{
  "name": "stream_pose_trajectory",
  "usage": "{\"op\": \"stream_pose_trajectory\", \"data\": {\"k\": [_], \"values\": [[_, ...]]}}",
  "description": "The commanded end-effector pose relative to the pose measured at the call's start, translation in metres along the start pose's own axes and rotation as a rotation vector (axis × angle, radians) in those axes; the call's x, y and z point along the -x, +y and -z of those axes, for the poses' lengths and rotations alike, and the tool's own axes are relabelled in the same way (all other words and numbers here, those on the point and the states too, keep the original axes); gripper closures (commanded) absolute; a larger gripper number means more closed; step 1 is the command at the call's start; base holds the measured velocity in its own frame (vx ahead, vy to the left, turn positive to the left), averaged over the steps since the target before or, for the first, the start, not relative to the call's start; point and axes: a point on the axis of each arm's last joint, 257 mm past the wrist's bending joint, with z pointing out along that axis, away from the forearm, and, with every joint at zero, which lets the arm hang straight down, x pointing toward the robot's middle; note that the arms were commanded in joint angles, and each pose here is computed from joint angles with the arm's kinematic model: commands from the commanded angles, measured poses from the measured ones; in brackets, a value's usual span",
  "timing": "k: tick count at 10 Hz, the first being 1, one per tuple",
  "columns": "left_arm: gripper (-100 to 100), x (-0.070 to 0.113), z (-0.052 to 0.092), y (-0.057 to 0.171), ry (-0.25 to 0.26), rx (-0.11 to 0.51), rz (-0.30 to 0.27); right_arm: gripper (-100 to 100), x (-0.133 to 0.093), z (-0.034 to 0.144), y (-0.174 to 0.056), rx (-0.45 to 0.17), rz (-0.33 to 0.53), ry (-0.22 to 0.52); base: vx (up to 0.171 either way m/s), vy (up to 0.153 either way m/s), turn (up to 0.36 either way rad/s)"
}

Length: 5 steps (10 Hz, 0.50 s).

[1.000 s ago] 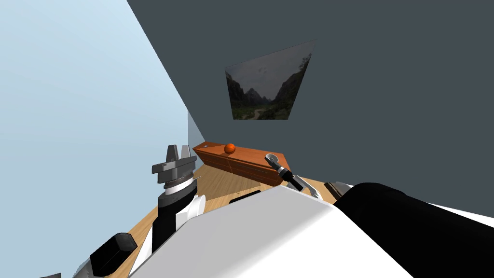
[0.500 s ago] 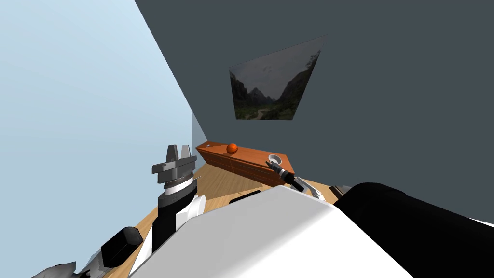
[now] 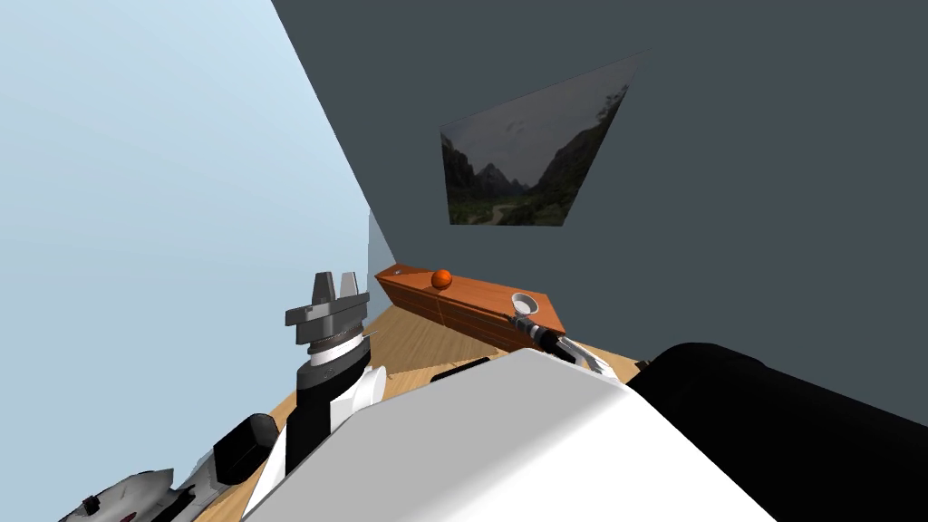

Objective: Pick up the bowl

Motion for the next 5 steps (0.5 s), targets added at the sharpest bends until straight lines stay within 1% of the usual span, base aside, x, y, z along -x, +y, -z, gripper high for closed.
{"op": "stream_pose_trajectory", "data": {"k": [1, 2, 3, 4, 5], "values": [[0, 0.000, 0.000, 0.000, 0.000, 0.000, 0.000, -100, -0.023, 0.010, -0.024, -0.035, 0.078, 0.085, 0.084, 0.054, 0.186], [0, 0.000, 0.000, 0.000, 0.000, 0.000, 0.000, -100, -0.033, 0.015, -0.037, -0.062, 0.075, 0.106, 0.066, 0.048, 0.046], [0, 0.000, 0.000, 0.000, 0.000, 0.000, 0.000, -100, -0.052, 0.027, -0.060, -0.097, 0.125, 0.171, 0.062, 0.055, 0.066], [0, 0.000, 0.000, 0.000, 0.000, 0.000, 0.000, -100, -0.061, 0.034, -0.073, -0.110, 0.179, 0.218, 0.079, 0.064, 0.159], [0, 0.000, 0.000, 0.000, 0.000, 0.000, 0.000, -100, -0.076, 0.048, -0.097, -0.145, 0.230, 0.279, 0.097, 0.080, 0.174]]}}
